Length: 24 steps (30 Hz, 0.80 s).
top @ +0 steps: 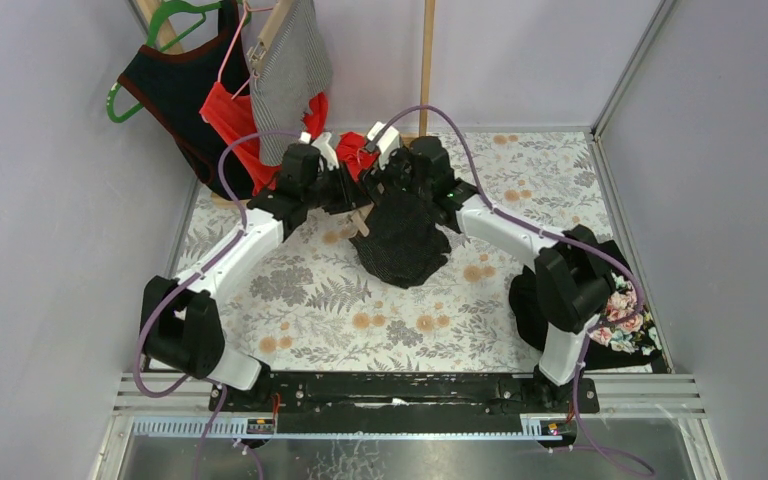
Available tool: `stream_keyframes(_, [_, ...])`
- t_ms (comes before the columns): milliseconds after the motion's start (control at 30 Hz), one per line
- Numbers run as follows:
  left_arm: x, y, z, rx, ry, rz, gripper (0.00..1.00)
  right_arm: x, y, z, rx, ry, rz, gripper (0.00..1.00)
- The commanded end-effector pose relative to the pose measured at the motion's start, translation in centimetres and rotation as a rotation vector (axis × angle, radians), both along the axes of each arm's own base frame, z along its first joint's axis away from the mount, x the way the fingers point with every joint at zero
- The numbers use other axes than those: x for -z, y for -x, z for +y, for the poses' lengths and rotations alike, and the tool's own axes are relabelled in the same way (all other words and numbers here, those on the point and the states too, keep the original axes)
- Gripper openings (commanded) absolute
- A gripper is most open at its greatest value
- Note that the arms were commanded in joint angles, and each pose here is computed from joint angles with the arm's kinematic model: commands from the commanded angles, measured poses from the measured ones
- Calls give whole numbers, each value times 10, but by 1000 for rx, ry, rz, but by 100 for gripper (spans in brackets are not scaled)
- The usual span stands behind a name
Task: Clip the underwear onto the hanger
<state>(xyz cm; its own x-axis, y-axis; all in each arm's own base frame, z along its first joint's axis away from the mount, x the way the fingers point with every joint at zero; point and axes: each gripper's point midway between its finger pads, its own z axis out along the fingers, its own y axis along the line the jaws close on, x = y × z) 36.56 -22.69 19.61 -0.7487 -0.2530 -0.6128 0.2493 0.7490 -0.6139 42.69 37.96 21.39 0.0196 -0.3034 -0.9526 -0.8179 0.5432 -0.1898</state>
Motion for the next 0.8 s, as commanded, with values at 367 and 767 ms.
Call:
stream_keyframes(367, [-131,-75,2,-133,-101,-190,0,-252,9,-124,509,-254,-263,93])
stream_keyframes(767, [-228,-119,23,-322,-151,-404,0,-252,17,-191,681,-231,-248,94])
